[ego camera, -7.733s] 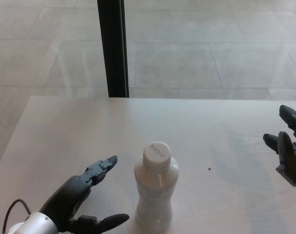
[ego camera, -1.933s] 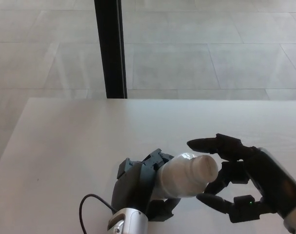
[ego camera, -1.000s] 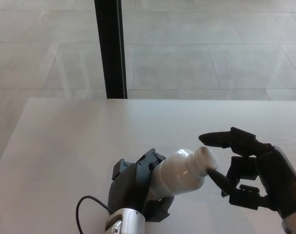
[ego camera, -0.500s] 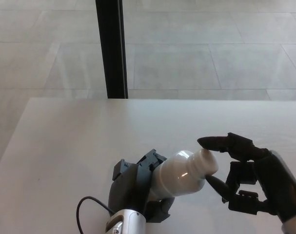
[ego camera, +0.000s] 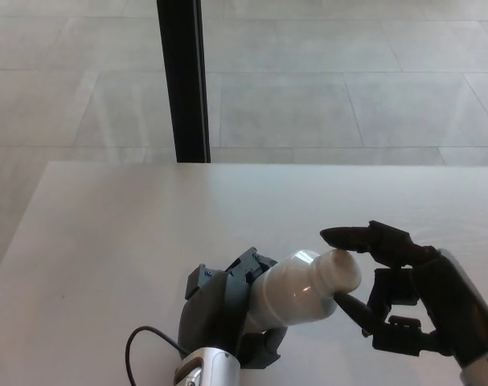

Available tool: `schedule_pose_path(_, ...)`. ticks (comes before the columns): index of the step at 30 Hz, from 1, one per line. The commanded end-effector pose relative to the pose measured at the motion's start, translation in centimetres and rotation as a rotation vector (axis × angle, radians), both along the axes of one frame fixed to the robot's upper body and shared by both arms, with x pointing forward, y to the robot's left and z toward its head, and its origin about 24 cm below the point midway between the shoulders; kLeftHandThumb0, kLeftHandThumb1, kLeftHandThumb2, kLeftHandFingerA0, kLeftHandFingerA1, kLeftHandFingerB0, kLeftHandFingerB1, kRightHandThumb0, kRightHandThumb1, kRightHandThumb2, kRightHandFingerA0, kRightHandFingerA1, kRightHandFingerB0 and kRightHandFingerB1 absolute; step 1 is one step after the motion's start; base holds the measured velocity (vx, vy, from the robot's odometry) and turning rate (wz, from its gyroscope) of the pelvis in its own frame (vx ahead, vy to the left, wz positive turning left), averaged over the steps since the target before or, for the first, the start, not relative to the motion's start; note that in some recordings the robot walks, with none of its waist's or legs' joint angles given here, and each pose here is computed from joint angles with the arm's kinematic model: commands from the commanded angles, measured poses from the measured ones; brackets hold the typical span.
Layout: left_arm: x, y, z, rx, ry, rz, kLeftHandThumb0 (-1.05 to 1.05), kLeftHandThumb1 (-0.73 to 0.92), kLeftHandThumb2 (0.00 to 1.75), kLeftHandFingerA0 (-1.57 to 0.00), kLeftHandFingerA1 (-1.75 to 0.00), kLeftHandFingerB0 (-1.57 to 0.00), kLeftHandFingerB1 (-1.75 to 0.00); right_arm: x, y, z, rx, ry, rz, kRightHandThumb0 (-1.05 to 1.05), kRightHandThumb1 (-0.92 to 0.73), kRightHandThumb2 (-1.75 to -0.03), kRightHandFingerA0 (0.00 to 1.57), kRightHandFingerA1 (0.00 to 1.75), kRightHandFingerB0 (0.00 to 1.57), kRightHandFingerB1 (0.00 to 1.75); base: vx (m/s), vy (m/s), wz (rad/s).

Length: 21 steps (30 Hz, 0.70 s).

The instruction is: The robot uses its left hand to to lift the bottle kept on the middle of the desk and tilts it towards its right hand. It then uses its right hand to rotate its cap to open it and places the bottle and cap back on the desk

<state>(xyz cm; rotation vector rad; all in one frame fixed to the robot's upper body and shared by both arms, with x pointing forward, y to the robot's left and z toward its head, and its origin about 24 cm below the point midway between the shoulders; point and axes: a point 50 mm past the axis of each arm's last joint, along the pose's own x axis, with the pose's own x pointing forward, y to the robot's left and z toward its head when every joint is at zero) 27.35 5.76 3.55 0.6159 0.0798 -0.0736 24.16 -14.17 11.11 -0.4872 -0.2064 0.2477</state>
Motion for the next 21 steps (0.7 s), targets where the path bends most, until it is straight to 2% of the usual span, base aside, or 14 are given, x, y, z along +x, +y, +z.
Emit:
schedule_pose_path(1,-0.58,0.89,-1.86,0.046,0.085,0.022,0.09,0.68,1.01,-0.69,-1.72,-0.66,-1.38,0.24,-0.05,0.22,0.014,-0.001,0.003,-0.43,-0.71,-0.61,1.06,1.41,0.50,0.48,0.00,0.000,0.00)
schedule_pose_path(3,-0.62,0.95,-1.85,0.057,0.075,0.016,0.10,0.70,1.00,-0.73,-1.75,-0.65,-1.36,0.27,-0.03,0.29,0.015,0.001,0.006,-0.42,-0.73,-0.61,1.07,1.42,0.52,0.51,0.00,0.000,0.00)
schedule_pose_path(4,-0.66,0.93,-1.88,0.052,0.077,0.021,0.09,0.67,0.99,-0.73,-1.75,-0.66,-1.46,0.23,-0.05,0.30,0.016,-0.001,0.009,-0.42,-0.74,-0.61,1.07,1.42,0.54,0.52,0.00,0.000,0.00)
schedule_pose_path(8,-0.67,1.13,-2.05,0.056,0.092,0.026,0.05,0.73,0.89,-0.71,-1.75,-0.64,-1.38,0.29,-0.10,0.32,0.010,-0.002,0.016,-0.30,-0.78,-0.66,1.08,1.40,0.60,0.55,0.00,0.000,0.00)
schedule_pose_path(9,-0.65,1.16,-2.02,0.062,0.087,0.022,0.13,0.66,1.04,-1.01,-1.34,-0.84,-1.14,0.30,-0.10,0.38,0.008,-0.004,0.015,-0.28,-0.77,-0.71,1.05,1.49,0.65,0.61,0.00,0.000,0.00)
schedule_pose_path(10,-0.62,1.24,-2.00,0.052,0.089,0.025,0.14,0.66,1.03,-1.02,-1.39,-0.83,-1.19,0.32,-0.13,0.47,0.005,-0.005,0.014,-0.23,-0.74,-0.78,1.01,1.54,0.72,0.67,0.00,0.000,0.00)
schedule_pose_path(11,-0.63,1.27,-2.03,0.042,0.090,0.030,0.06,0.69,0.97,-0.74,-1.75,-0.67,-1.52,0.32,-0.16,0.49,0.003,-0.008,0.018,-0.17,-0.65,-0.96,0.96,1.60,0.80,0.73,0.00,0.000,0.00)
schedule_pose_path(12,-0.64,1.29,-2.05,0.040,0.086,0.032,0.06,0.69,0.97,-0.74,-1.75,-0.67,-1.52,0.32,-0.19,0.51,0.002,-0.013,0.023,-0.17,-0.65,-0.96,0.96,1.60,0.80,0.73,0.00,0.000,0.00)
schedule_pose_path(13,-0.63,1.36,-2.15,0.039,0.088,0.035,0.05,0.69,0.95,-0.74,-1.75,-0.65,-1.54,0.40,-0.36,0.55,-0.022,-0.009,0.025,-0.13,-0.57,-1.11,0.94,1.65,0.89,0.79,0.00,0.000,0.00)
schedule_pose_path(15,-0.64,1.36,-2.19,0.037,0.091,0.036,0.06,0.71,0.97,-0.74,-1.75,-0.66,-1.48,0.39,-0.42,0.59,-0.035,-0.006,0.026,-0.14,-0.55,-1.12,0.95,1.67,0.90,0.80,0.00,0.000,0.00)
schedule_pose_path(17,-0.72,1.38,-2.23,0.031,0.090,0.034,0.06,0.69,0.96,-0.72,-1.75,-0.62,-1.57,0.39,-0.56,0.51,-0.037,-0.004,0.032,-0.15,-0.55,-1.11,0.98,1.66,0.90,0.82,0.00,0.000,0.00)
schedule_pose_path(18,-0.73,1.35,-2.21,0.031,0.090,0.036,0.05,0.69,0.93,-0.71,-1.75,-0.62,-1.50,0.39,-0.62,0.49,-0.039,-0.004,0.035,-0.17,-0.54,-1.14,1.21,1.32,0.84,0.85,0.00,0.000,0.00)
schedule_pose_path(19,-0.76,1.37,-2.21,0.045,0.094,0.037,0.04,0.75,0.80,-0.69,-1.75,-0.64,-1.31,0.33,-0.67,0.45,-0.043,-0.002,0.037,-0.16,-0.53,-1.14,0.99,1.65,0.91,0.82,0.00,0.000,0.00)
schedule_pose_path(21,-0.76,1.37,-2.21,0.047,0.095,0.037,0.04,0.75,0.80,-0.69,-1.75,-0.64,-1.31,0.32,-0.68,0.45,-0.044,-0.002,0.038,-0.16,-0.53,-1.14,0.99,1.65,0.91,0.82,0.00,0.000,0.00)
